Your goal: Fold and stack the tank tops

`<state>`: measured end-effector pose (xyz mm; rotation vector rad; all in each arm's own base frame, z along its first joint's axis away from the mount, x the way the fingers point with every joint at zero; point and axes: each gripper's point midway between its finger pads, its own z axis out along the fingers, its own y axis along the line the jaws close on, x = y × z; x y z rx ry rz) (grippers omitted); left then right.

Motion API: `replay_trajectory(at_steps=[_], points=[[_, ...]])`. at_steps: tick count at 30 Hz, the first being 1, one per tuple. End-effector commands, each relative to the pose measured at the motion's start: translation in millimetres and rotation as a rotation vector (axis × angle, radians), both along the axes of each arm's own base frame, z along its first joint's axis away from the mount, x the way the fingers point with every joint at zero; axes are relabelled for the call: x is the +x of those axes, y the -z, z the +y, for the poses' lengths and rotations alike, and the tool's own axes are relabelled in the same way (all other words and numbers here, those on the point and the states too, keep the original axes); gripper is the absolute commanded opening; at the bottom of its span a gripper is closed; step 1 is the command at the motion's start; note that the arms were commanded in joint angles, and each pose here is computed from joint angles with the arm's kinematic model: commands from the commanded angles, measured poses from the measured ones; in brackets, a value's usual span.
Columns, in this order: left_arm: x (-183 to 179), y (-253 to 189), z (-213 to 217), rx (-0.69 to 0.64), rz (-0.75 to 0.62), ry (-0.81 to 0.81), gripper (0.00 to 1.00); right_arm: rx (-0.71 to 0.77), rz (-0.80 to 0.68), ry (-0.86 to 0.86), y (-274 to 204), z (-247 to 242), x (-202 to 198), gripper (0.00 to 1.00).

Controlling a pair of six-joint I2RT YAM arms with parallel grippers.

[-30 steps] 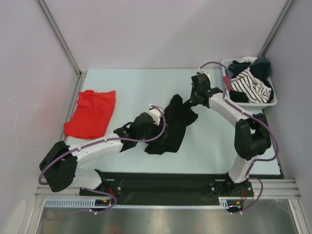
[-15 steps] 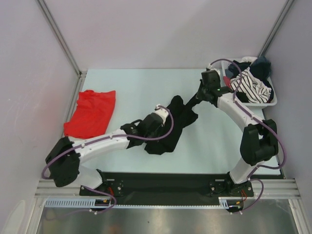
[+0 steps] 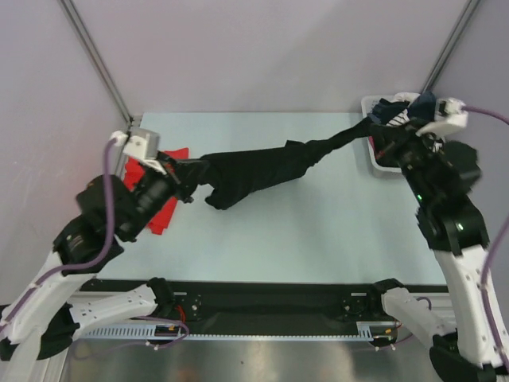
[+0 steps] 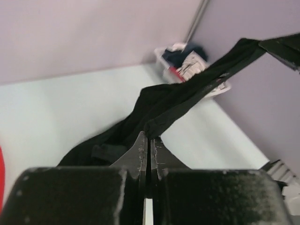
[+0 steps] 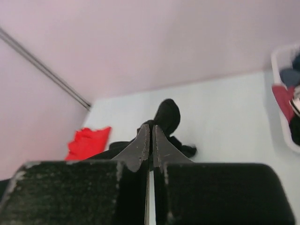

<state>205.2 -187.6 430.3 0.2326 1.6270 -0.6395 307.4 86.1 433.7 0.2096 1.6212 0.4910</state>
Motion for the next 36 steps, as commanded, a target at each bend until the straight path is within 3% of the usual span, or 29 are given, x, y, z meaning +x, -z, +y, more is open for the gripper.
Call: replay_trajectory(at_steps=[1,6,12,17,21,28,30,36], points=[[-21,-34,20,-0.012,-0.087,0.044,0.0,0.002,-0.146,0.007,-44,-14,-43,0.0],[-40,-64,54,-0.07,-0.176,0.017,0.0,0.038,-0.271,-0.039,-75,-19,-99,0.0],[-49,-93,82,-0.116,-0.238,-0.039,0.0,0.034,-0.33,-0.072,-103,-17,-117,0.0],[-64,-142,88,-0.163,-0.334,0.013,0.0,0.033,-0.43,-0.153,-151,-6,-132,0.0],[-99,-194,114,-0.29,-0.491,0.065,0.0,0.037,-0.549,-0.211,-187,-2,-159,0.0],[-154,-244,145,-0.448,-0.702,0.179,0.0,0.054,-0.838,-0.19,-237,-22,-243,0.0],[-161,-252,146,-0.482,-0.731,0.2,0.0,0.062,-0.923,-0.188,-246,-26,-266,0.0],[-160,-279,141,-0.511,-0.786,0.201,0.0,0.05,-0.997,-0.179,-275,-22,-283,0.0]])
